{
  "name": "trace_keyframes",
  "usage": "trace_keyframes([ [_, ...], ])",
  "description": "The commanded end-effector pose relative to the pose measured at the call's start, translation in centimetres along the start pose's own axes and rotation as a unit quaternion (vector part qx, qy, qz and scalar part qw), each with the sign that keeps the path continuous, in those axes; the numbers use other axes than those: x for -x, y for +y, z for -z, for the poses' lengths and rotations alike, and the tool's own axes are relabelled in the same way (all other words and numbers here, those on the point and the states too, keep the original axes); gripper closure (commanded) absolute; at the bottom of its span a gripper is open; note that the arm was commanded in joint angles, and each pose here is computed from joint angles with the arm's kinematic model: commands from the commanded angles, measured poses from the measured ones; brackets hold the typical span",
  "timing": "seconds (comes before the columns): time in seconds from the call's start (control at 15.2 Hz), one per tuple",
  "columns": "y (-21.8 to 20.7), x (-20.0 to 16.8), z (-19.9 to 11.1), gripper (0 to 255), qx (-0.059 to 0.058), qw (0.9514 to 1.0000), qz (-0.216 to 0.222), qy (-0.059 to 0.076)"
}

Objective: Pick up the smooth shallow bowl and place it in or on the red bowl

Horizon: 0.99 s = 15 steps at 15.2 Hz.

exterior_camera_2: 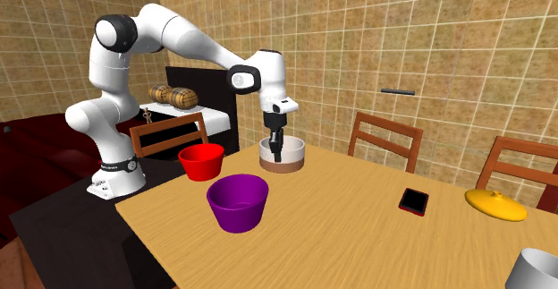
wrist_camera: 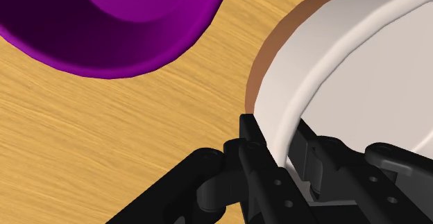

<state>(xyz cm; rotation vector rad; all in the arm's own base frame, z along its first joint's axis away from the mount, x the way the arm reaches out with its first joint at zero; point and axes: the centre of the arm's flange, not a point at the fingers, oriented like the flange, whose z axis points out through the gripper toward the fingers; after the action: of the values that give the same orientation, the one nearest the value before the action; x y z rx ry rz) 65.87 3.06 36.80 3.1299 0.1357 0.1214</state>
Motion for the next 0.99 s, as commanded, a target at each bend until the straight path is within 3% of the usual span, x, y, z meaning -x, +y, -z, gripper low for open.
trace_keyframes([
  [0.0,0.0,-0.1,1.1,255,0.000,1.0000,0.000,0.000],
  [0.66,0.1,-0.5,6.3,255,0.000,1.0000,0.000,0.000],
  [0.92,-0.7,4.6,7.1,255,0.000,1.0000,0.000,0.000],
])
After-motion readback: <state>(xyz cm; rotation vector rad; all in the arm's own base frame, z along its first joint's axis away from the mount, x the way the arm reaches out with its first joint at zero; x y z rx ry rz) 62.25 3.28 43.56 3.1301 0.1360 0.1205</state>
